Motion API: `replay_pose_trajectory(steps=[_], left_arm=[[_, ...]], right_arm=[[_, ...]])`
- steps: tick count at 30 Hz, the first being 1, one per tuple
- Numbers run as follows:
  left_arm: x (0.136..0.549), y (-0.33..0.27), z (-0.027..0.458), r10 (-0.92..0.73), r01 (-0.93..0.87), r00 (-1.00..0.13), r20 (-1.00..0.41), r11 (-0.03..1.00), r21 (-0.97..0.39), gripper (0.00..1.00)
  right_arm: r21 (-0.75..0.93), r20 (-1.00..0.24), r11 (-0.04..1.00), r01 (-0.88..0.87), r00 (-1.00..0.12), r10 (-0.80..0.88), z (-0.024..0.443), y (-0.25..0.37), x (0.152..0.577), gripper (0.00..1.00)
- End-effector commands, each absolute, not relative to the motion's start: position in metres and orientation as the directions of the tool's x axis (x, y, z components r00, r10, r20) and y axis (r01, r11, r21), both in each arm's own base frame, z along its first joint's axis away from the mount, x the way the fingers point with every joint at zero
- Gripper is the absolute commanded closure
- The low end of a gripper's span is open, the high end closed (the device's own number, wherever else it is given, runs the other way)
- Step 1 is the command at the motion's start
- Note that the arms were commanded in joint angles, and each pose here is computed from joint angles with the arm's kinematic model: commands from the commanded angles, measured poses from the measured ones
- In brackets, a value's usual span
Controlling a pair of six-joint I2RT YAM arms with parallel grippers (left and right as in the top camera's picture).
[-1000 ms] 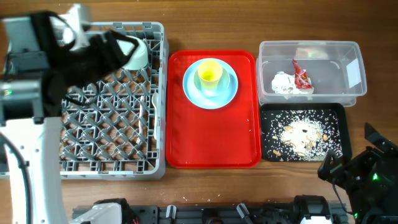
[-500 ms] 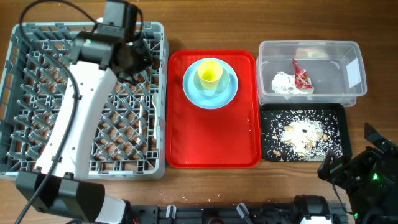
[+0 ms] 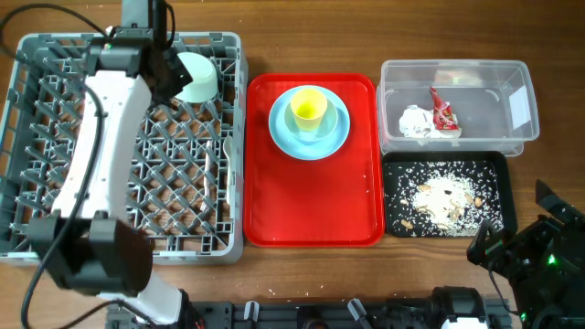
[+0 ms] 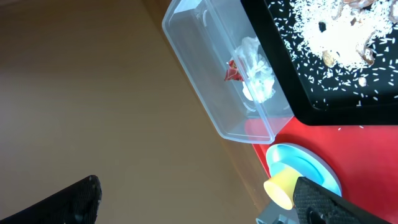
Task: Sort waste into correct bins and load items into the dishwasher rack
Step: 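Carry the green bowl with left gripper and place it upside down in the rack, then move left gripper to the red tray and grasp the yellow cup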
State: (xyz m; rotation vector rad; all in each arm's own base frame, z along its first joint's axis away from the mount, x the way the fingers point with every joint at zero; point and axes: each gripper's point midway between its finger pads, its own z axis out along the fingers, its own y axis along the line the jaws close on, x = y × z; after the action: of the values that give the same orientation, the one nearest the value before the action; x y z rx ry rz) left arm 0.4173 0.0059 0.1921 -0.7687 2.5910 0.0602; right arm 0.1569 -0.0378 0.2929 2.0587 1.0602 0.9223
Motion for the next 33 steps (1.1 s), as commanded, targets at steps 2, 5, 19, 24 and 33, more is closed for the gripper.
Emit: replay_pose_trajectory(steps=[2,5,19,24,33], left_arm=[[0.429,0.023,0.156,-0.512,-0.567,-0.757,-0.406,0.823,0.020,0.94],[0.430,0.037,0.143,-0.507,-0.589,-0.756,-0.414,0.803,0.092,0.94],[0.466,-0.009,0.110,-0.406,-0.392,-0.852,-0.330,0.913,-0.112,0.92],[0.453,-0.025,0.114,-0.346,-0.305,-0.900,-0.265,0.934,-0.186,0.93],[0.408,-0.002,0.158,-0.400,-0.333,-0.903,-0.157,0.882,-0.333,0.96]], right_arm=[[0.783,0.295,-0.483,0.393,0.448,0.844,0.293,-0.041,0.156,0.00],[0.783,0.295,-0.483,0.393,0.448,0.844,0.293,-0.041,0.156,0.00],[0.783,0.295,-0.483,0.393,0.448,0.844,0.293,-0.041,0.156,0.00],[0.783,0.295,-0.483,0.393,0.448,0.844,0.293,-0.041,0.156,0.00],[0.783,0.295,-0.483,0.393,0.449,0.844,0.293,-0.041,0.156,0.00]])
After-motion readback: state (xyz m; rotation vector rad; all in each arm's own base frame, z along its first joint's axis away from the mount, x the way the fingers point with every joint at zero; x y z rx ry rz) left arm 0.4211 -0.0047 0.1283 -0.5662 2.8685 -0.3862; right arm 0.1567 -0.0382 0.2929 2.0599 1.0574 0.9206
